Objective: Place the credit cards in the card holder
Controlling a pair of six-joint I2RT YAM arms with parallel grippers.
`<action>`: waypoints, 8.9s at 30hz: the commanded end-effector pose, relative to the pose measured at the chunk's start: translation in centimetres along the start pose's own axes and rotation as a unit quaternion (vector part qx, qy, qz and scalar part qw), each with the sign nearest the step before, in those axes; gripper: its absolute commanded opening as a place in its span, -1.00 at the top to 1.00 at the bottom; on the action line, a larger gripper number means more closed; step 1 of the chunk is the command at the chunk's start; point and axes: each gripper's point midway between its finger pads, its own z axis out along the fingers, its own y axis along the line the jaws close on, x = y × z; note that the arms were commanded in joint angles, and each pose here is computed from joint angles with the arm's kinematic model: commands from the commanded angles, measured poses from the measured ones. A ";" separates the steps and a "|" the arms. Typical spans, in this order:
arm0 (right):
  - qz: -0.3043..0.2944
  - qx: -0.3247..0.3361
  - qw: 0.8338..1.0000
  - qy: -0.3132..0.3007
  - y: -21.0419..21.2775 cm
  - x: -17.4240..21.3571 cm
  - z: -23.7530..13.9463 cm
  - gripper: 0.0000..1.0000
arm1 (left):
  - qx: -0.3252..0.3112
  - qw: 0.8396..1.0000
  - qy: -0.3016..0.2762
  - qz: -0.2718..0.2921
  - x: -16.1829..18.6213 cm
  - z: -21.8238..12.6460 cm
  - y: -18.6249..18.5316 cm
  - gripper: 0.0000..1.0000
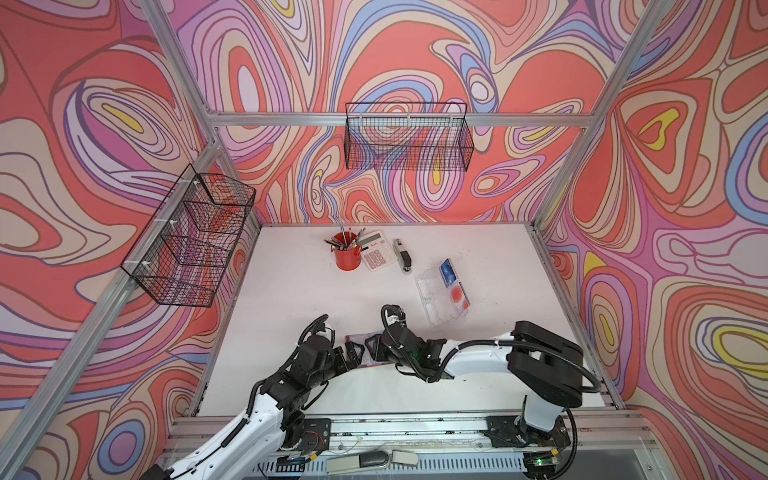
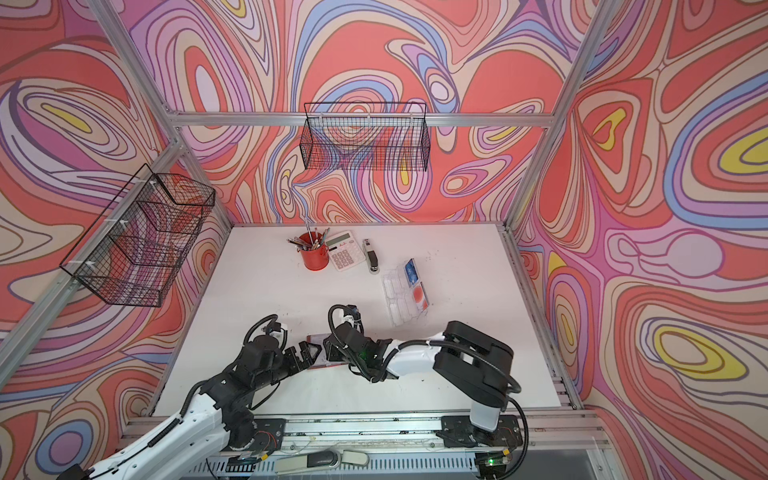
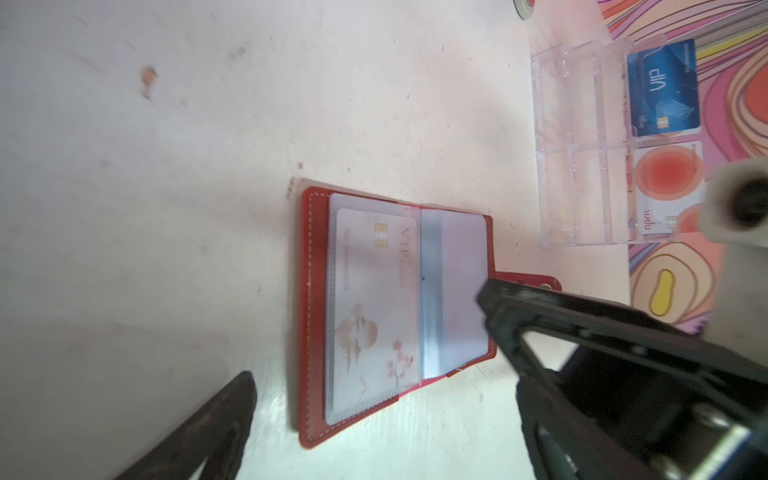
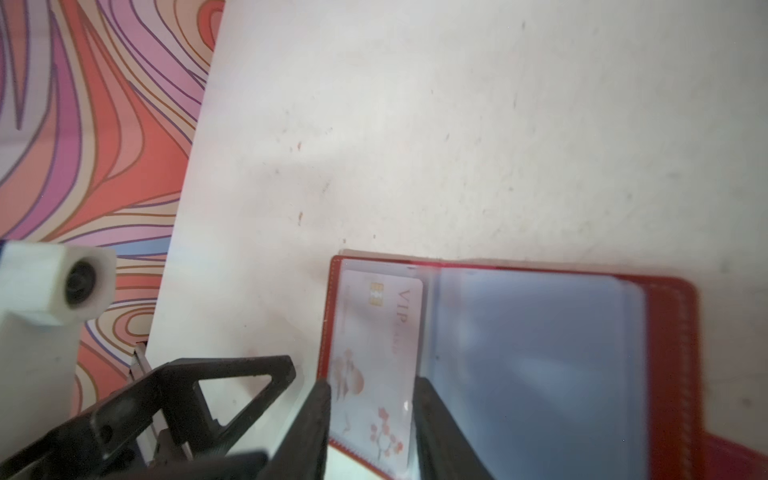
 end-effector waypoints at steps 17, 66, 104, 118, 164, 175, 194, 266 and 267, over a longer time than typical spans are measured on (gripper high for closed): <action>-0.064 0.153 0.986 0.017 -6.5 3.3 1.2 0.43 | -0.105 0.989 -0.028 0.095 -1.9 -2.2 2.7 -0.99; -0.085 0.120 0.987 0.058 -5.0 4.6 2.3 0.45 | -0.023 0.999 0.021 0.011 0.4 0.9 0.7 -0.94; -0.055 0.045 0.993 0.091 -2.7 6.5 4.3 0.51 | -0.020 0.997 0.047 0.050 0.9 2.7 0.2 0.03; -0.057 0.044 0.993 0.094 -2.6 6.7 4.6 0.54 | -0.057 0.993 0.073 0.075 1.3 4.4 1.3 0.32; 0.003 -0.076 0.994 0.080 1.0 4.6 4.4 0.56 | -0.100 0.992 0.034 0.072 -0.1 2.8 2.5 0.69; -0.030 -0.102 0.990 0.095 3.9 5.6 5.6 0.58 | -0.126 0.988 -0.079 0.049 -2.5 -3.0 4.7 0.16; -0.052 -0.068 0.992 0.088 3.3 5.8 5.3 0.40 | -0.130 0.990 -0.049 0.024 -1.5 -1.1 4.9 0.06; -0.095 0.262 0.956 0.087 -21.6 -25.1 -8.4 0.12 | -0.123 0.980 -0.121 0.098 -3.9 -7.6 3.6 -0.79; -0.091 0.251 0.960 0.088 -21.5 -25.1 -8.3 0.12 | -0.126 0.980 -0.117 0.099 -3.9 -7.5 3.5 -0.79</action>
